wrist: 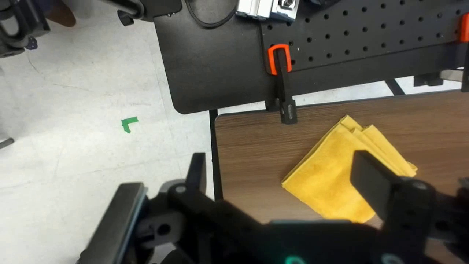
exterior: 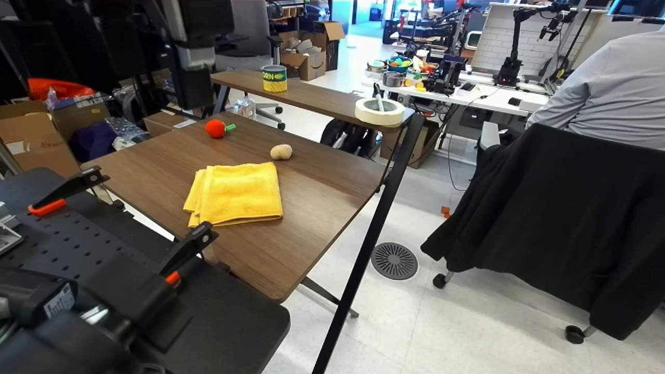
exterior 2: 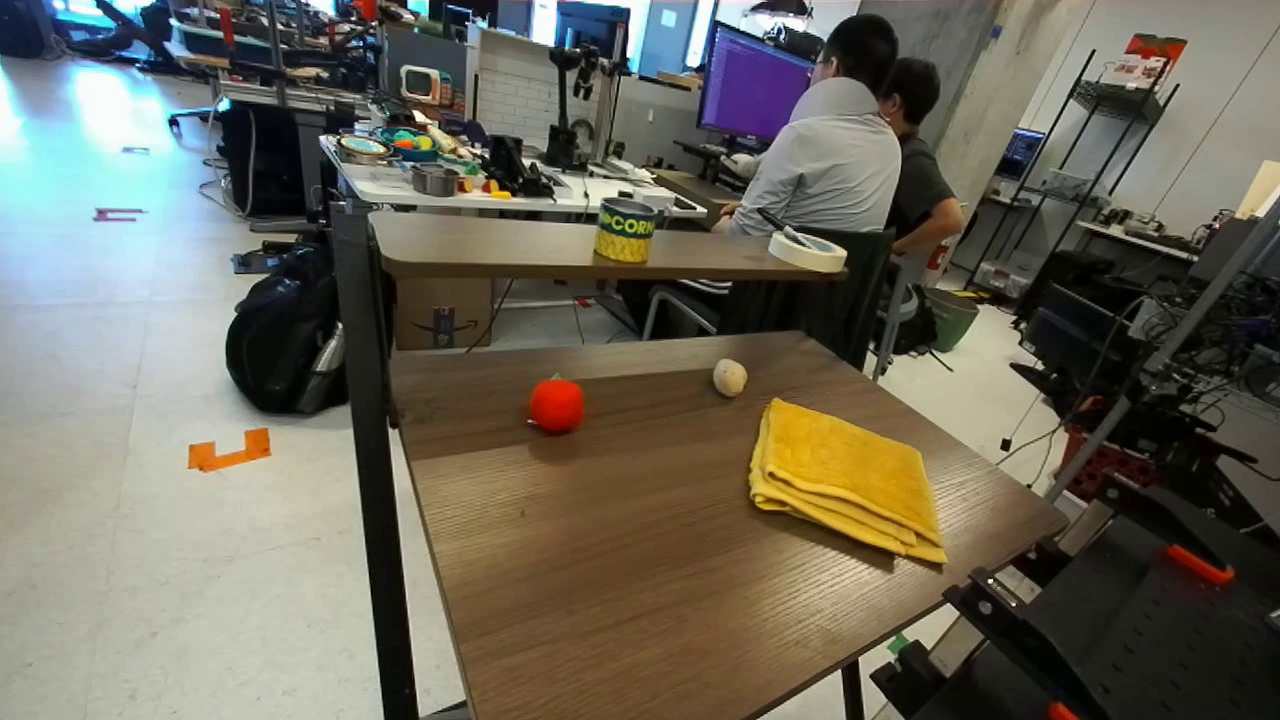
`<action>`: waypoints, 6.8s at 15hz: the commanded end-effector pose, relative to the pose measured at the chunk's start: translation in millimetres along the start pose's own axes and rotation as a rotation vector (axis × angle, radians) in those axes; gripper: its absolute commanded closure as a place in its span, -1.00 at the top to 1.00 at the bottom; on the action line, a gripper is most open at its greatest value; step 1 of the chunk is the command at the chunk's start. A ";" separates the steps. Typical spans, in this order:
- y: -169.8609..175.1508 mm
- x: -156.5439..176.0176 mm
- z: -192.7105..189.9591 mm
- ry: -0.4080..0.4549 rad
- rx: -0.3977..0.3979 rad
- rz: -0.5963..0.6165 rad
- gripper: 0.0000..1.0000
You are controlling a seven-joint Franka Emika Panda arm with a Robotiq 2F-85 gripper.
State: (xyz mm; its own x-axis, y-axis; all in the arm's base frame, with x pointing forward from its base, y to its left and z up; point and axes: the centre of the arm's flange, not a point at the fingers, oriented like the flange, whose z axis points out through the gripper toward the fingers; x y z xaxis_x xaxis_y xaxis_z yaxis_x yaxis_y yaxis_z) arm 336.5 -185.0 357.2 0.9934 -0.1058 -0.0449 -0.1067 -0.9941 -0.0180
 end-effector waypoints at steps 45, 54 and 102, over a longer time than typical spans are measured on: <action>-193.6 163.0 293.1 0.039 -0.048 0.167 1.00; -145.4 230.6 339.6 0.089 -0.068 0.327 1.00; -280.6 106.7 359.6 0.130 -0.052 -0.064 1.00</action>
State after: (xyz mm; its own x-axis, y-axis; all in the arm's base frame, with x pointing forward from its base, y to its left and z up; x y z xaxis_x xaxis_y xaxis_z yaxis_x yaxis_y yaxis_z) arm 504.3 52.9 23.6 0.9813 -0.1531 0.1170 -0.1661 -0.9799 0.1108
